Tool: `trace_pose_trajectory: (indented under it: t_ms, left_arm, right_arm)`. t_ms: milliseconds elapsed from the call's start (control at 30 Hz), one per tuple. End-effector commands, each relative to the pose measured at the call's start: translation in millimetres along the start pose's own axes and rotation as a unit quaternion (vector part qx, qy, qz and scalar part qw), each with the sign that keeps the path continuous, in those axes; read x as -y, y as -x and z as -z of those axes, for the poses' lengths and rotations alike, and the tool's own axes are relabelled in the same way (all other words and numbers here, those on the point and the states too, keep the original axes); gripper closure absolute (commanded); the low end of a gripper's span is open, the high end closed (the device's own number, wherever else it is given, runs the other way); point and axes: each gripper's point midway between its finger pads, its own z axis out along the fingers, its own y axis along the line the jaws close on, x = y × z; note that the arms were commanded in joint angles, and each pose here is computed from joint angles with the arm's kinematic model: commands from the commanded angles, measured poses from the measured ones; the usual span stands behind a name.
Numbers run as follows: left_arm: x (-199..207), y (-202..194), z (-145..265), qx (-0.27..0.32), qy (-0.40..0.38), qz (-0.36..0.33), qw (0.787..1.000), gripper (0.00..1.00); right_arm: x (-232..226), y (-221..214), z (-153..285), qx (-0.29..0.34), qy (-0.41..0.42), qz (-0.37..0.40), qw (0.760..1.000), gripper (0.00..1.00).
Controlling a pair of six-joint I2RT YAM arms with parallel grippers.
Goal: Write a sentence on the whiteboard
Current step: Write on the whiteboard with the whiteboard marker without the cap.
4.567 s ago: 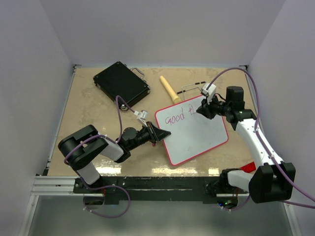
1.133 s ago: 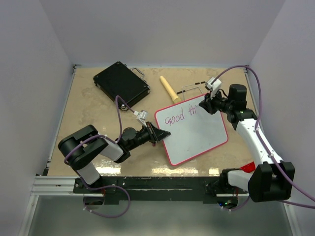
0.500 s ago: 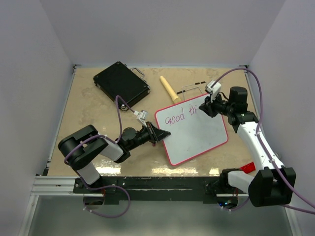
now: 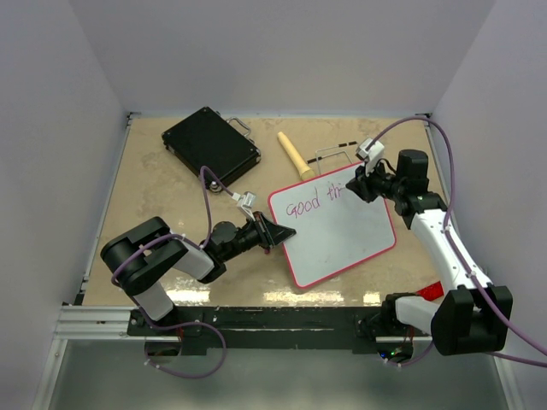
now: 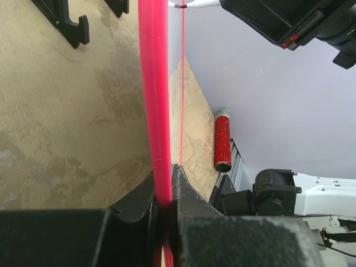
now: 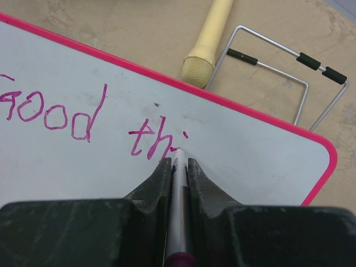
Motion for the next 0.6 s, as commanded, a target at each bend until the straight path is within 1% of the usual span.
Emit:
trace_pose_trajectory:
  t_ms: [0, 133, 300, 433, 567]
  left_arm:
    - [45.4, 24.0, 3.3, 0.046, -0.096, -0.069, 0.992, 1.00]
    - [45.2, 23.9, 2.8, 0.046, -0.096, -0.069, 0.992, 1.00]
    - [45.0, 24.6, 2.9, 0.047, -0.096, -0.069, 0.992, 1.00]
    - [45.2, 23.9, 2.8, 0.046, -0.096, -0.069, 0.992, 1.00]
    - [45.0, 23.8, 2.7, 0.046, -0.096, -0.069, 0.992, 1.00]
  right_arm:
    - [14.4, 11.4, 2.3, 0.014, -0.036, 0.008, 0.999, 1.00]
    - [13.0, 10.4, 2.9, 0.013, -0.034, 0.008, 0.999, 1.00]
    - [-0.9, 3.4, 3.0, -0.002, 0.009, 0.025, 1.000, 1.00]
    - [-13.9, -9.9, 4.4, -0.026, 0.046, 0.028, 0.998, 1.00]
    - [-17.5, -14.5, 6.8, -0.035, 0.053, 0.033, 0.997, 1.00]
